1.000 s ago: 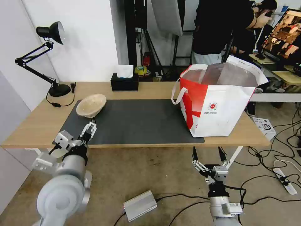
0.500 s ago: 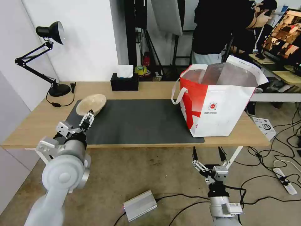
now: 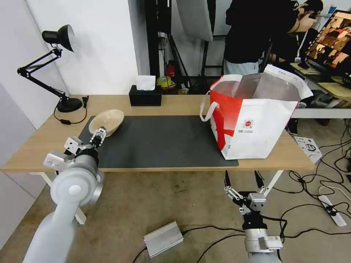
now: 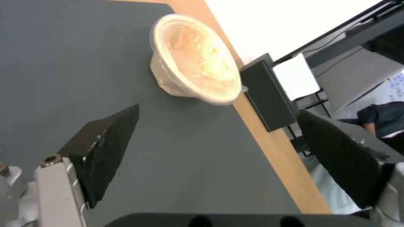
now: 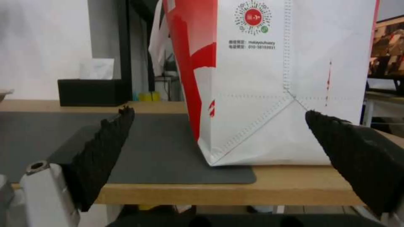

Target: Pick up the trash from the table and place it into the takeout bag.

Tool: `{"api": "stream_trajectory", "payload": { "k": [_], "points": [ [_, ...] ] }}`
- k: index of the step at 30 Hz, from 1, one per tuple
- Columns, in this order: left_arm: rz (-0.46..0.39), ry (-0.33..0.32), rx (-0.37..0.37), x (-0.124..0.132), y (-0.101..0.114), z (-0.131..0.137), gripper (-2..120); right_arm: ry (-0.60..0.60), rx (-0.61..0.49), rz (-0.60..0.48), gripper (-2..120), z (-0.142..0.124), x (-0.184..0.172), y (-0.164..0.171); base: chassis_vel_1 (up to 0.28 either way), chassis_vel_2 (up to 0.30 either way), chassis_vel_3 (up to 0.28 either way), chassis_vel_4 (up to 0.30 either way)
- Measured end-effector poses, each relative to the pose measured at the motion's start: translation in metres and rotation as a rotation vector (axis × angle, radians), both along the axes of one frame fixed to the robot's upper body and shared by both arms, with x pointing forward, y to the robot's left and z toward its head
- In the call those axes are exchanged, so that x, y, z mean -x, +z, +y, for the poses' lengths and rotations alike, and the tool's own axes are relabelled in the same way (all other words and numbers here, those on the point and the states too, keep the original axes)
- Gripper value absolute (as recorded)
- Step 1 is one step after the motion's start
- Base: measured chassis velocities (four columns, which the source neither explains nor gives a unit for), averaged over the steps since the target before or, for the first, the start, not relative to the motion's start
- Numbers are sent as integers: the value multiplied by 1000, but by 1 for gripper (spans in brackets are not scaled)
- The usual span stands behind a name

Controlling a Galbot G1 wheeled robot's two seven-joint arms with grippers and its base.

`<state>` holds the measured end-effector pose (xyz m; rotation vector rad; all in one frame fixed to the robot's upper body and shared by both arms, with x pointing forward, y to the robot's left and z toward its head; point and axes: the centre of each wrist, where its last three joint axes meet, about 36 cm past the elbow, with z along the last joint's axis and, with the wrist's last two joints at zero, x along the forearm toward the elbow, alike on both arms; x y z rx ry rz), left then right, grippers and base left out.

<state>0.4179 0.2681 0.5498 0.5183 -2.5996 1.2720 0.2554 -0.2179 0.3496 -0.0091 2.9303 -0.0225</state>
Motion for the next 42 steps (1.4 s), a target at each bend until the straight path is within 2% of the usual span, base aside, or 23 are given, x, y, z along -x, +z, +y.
{"api": "stream_trajectory", "payload": {
  "k": [7, 18, 27, 42],
  "points": [
    [52, -16, 6, -21, -4, 0, 100, 0, 0, 0, 100, 0, 0, 0, 0, 0, 0, 0],
    [83, -25, 19, -48, 2, -2, 100, 0, 0, 0, 100, 0, 0, 0, 0, 0, 0, 0],
    [101, -9, 32, -72, 7, 2, 100, 0, 0, 0, 100, 0, 0, 0, 0, 0, 0, 0],
    [120, 23, 37, -92, 6, 10, 100, 0, 0, 0, 100, 0, 0, 0, 0, 0, 0, 0]
  ]
}}
